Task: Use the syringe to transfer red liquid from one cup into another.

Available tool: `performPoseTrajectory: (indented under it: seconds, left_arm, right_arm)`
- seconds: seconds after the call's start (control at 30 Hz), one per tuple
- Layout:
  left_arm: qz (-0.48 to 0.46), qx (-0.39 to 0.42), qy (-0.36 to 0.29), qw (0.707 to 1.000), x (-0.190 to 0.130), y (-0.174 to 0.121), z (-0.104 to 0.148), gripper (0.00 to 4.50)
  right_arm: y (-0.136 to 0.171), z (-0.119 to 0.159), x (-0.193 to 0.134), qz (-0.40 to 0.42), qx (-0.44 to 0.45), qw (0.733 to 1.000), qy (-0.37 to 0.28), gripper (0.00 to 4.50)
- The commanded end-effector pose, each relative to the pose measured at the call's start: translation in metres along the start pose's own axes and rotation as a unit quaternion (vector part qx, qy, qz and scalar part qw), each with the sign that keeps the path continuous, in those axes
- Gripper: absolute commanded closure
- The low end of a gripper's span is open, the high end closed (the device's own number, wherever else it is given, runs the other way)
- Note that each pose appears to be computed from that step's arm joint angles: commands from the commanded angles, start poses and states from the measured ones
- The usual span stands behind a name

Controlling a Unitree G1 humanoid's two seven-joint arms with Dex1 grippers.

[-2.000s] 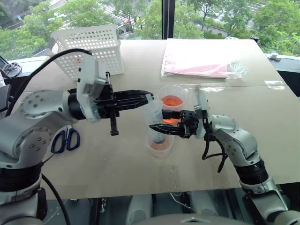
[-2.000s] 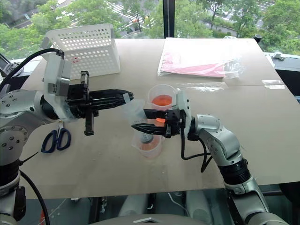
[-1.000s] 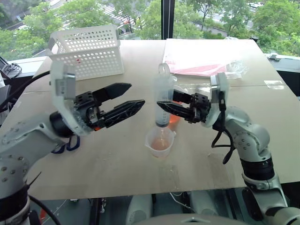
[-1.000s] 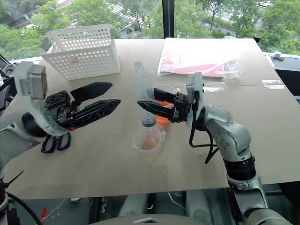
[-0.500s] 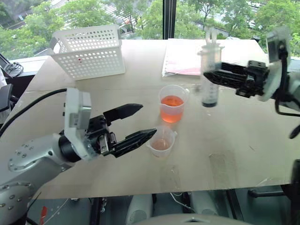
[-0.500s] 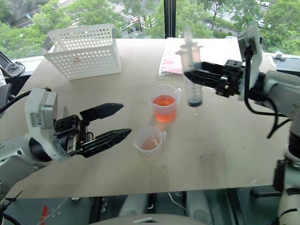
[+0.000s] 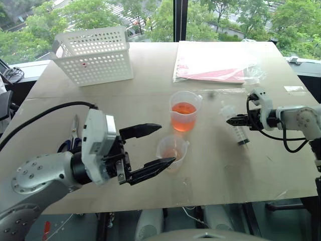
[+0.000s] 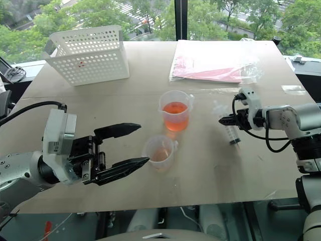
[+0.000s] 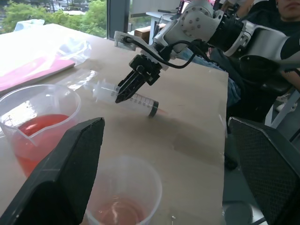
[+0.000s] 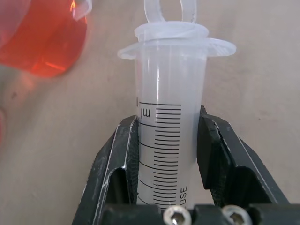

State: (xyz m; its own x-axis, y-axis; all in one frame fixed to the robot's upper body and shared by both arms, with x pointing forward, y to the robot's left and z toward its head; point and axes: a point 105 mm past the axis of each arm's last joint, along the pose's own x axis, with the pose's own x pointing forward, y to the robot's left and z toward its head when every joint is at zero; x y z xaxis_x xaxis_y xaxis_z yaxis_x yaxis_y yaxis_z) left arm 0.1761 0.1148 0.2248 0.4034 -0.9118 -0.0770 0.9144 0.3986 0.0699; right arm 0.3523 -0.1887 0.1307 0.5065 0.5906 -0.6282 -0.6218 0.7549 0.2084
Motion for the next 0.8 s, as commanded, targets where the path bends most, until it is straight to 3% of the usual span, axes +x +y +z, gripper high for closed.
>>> performPoseTrajectory:
  seconds: [0.03, 0.07, 0.2, 0.3, 0.4, 0.6, 0.7, 0.8]
  left_arm:
    - [-0.007, 0.03, 0.0, 1.0, -0.001, -0.008, 0.002, 0.17]
    - [-0.006, 0.03, 0.001, 1.0, -0.002, -0.008, 0.002, 0.17]
    - [-0.002, 0.034, -0.001, 0.999, -0.002, -0.004, 0.001, 0.06]
    - [0.011, 0.02, -0.011, 1.0, -0.003, 0.003, -0.002, 0.06]
    - [0.067, 0.007, -0.04, 0.997, -0.006, 0.024, 0.001, 0.06]
    - [0.222, -0.005, -0.084, 0.971, -0.023, 0.069, 0.007, 0.06]
    - [0.286, -0.022, -0.062, 0.956, -0.041, 0.08, -0.007, 0.06]
    - [0.296, -0.033, -0.011, 0.955, -0.058, 0.076, -0.027, 0.06]
  right_arm:
    - [-0.019, -0.015, 0.0, -0.021, -0.042, 0.998, 0.044, 3.2]
    - [-0.02, -0.014, 0.001, -0.021, -0.051, 0.997, 0.045, 3.2]
    - [-0.016, -0.01, 0.003, 0.005, -0.085, 0.995, 0.043, 1.23]
    - [-0.02, -0.01, -0.005, -0.009, -0.123, 0.992, 0.038, 0.04]
    - [-0.014, -0.004, -0.019, -0.015, -0.156, 0.988, 0.0, 0.04]
    - [0.032, 0.017, -0.062, 0.048, -0.202, 0.96, -0.189, 0.04]
    - [0.048, 0.013, -0.079, 0.049, -0.178, 0.947, -0.264, 0.04]
    - [0.064, -0.011, -0.089, 0.043, -0.202, 0.942, -0.264, 0.04]
